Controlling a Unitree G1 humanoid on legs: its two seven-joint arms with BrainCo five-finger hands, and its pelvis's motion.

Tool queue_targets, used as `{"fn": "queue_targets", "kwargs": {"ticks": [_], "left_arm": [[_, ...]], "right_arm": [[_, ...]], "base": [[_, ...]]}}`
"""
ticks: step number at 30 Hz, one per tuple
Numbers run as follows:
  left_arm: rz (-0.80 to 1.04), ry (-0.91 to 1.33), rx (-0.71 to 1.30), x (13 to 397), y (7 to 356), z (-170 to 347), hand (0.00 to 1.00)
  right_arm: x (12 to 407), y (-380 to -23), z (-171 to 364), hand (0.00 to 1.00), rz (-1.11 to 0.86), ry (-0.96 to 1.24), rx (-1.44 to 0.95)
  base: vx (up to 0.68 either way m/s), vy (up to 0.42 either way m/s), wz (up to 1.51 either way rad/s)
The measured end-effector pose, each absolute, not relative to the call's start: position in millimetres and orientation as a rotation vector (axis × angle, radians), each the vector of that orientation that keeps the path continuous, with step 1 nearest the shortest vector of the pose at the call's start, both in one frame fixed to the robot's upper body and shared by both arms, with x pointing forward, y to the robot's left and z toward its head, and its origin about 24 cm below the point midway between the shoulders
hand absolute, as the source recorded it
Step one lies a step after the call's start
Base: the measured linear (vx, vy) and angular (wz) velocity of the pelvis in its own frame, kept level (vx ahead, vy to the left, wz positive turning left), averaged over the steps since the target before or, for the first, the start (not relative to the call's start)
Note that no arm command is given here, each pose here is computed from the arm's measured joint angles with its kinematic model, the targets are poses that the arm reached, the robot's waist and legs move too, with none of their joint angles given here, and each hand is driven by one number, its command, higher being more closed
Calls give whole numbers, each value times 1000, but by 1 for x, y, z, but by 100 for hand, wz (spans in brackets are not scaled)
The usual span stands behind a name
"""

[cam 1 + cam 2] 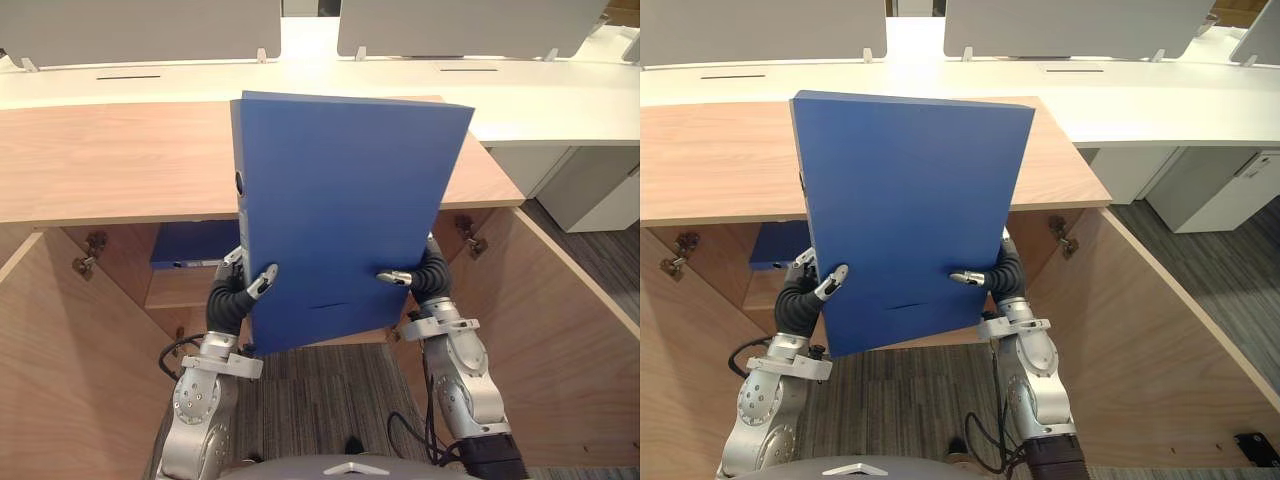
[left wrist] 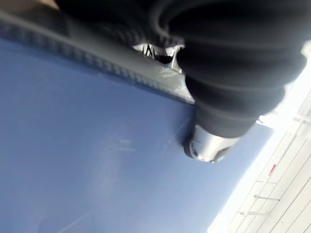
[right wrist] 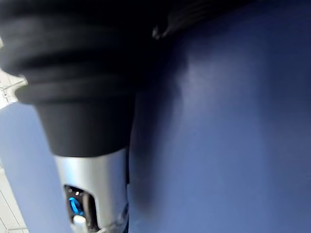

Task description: Walk over to the cabinet, pick up the folder, carry it to the office cabinet, place the folder inside the office cabinet, then close the office cabinet door

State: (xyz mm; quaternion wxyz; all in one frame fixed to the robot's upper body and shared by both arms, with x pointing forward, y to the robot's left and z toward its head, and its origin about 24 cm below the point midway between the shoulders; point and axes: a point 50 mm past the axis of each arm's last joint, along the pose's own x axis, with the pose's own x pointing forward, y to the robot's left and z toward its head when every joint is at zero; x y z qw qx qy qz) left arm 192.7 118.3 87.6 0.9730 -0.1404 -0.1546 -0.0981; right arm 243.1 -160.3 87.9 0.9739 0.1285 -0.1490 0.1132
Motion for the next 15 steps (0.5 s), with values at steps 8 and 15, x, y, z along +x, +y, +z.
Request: {"fn": "queue_targets", "kwargs": {"ticks": [8, 15], "left_arm": [[-210, -319, -287, 194, 119, 89, 100], [-214, -316, -269, 194, 121, 89, 100]], "right_arm": [[248, -157, 90, 100, 282, -295, 241], [250, -155, 86, 100, 340, -262, 209]], "base": [[0, 0, 0], [-19, -3, 7]]}}
